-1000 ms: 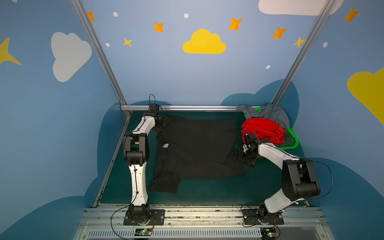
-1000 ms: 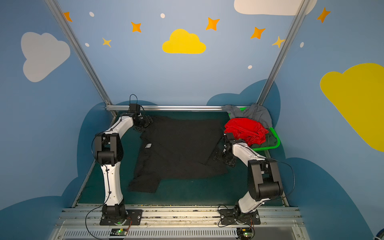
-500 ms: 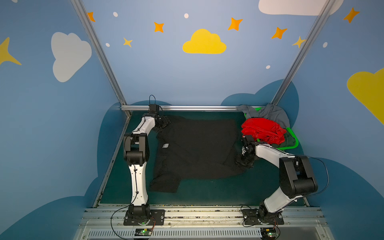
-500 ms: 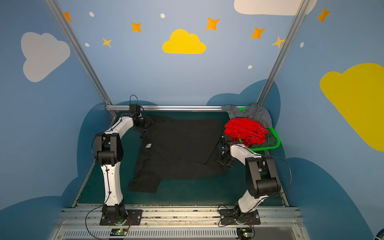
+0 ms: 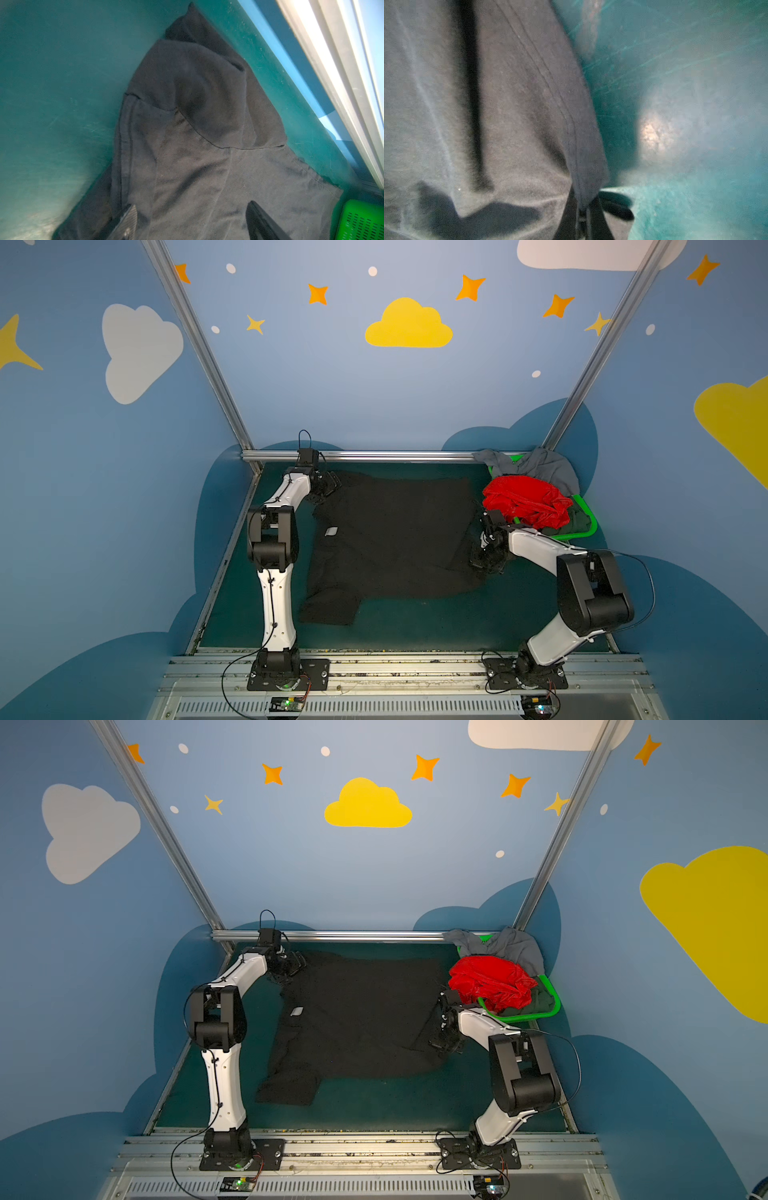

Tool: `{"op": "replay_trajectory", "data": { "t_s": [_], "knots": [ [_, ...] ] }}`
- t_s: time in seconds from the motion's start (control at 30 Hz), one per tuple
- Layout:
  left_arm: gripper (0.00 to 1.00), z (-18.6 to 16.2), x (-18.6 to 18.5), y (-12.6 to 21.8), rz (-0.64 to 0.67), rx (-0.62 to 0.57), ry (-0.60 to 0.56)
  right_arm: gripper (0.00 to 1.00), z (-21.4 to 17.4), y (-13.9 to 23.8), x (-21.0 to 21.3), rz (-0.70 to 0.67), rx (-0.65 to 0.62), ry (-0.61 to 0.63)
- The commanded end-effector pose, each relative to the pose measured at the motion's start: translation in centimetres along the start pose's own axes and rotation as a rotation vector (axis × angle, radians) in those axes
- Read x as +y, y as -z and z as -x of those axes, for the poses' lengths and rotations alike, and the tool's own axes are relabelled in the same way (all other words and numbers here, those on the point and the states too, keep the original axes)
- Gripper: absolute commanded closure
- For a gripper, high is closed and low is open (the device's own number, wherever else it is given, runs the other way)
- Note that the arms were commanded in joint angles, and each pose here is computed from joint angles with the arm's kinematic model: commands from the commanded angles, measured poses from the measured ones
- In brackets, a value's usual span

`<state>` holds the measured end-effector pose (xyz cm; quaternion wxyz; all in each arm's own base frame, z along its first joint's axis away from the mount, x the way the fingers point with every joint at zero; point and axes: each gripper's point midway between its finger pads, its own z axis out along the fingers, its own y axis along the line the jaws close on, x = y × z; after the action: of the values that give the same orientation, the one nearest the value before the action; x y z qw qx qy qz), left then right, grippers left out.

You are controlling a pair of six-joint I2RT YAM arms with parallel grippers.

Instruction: Fold and stack the t-shirts

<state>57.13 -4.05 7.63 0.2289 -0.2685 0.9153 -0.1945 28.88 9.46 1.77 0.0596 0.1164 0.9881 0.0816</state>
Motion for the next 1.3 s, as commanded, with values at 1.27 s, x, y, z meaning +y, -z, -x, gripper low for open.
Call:
{"op": "replay_trajectory", "data": {
  "t_s": [1.27],
  "knots": [
    [0.03, -2.0, 1.8, 2.1, 0.052, -0.004, -0.029, 0.92, -5.0, 3.5, -4.1, -0.084, -0.038, -0.131]
  ]
}}
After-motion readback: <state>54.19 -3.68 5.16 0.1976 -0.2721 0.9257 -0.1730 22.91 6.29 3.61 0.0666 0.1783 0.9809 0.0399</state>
